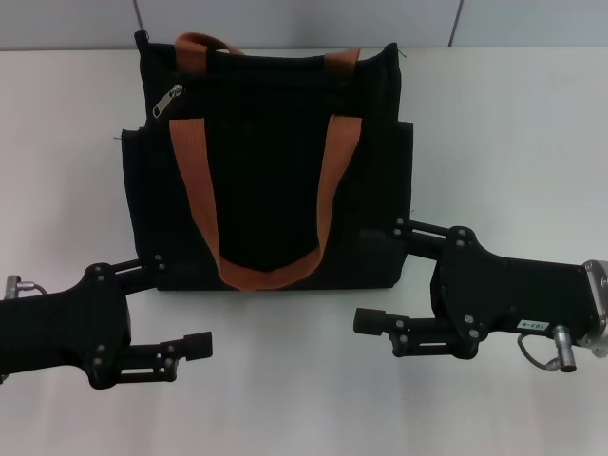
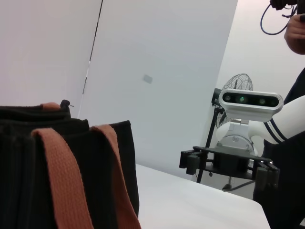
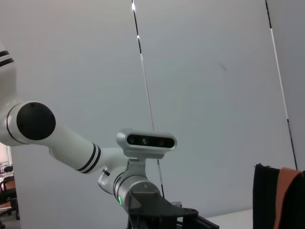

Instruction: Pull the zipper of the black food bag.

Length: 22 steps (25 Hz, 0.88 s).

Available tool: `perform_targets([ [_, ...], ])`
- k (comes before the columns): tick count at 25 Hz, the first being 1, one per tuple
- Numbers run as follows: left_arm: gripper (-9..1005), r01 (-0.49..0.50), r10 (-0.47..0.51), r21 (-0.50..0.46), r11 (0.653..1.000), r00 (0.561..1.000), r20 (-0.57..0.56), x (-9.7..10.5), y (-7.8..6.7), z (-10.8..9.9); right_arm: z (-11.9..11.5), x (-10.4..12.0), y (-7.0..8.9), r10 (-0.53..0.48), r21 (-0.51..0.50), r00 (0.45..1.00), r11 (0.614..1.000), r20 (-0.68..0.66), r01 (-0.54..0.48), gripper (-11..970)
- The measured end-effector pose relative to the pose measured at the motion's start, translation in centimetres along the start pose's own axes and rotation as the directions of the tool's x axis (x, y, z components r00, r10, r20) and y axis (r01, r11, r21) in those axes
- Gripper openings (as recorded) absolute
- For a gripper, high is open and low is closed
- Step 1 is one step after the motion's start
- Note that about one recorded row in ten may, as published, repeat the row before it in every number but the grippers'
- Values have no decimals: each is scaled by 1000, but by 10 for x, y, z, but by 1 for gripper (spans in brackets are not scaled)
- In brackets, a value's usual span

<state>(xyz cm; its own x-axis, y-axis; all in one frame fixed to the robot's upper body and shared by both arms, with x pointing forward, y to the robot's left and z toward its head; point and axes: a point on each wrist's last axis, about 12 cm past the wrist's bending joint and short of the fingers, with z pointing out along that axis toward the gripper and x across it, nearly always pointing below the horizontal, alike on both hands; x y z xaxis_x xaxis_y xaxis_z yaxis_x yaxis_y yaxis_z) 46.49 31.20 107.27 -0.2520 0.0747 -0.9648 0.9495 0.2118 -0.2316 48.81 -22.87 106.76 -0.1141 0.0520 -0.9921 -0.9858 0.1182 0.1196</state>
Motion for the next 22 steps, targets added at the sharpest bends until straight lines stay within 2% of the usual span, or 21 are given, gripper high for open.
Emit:
perform_targets([
  [17,827,-6,6,28,1000,1000,17,-1,-2,6,3,2,-3,-6,14,1000,1000,-16,6,810],
  [22,827,-24,23,14,1000,997,69,-8,0,4,4,2,-4,-8,20,1000,1000,-24,9,809],
])
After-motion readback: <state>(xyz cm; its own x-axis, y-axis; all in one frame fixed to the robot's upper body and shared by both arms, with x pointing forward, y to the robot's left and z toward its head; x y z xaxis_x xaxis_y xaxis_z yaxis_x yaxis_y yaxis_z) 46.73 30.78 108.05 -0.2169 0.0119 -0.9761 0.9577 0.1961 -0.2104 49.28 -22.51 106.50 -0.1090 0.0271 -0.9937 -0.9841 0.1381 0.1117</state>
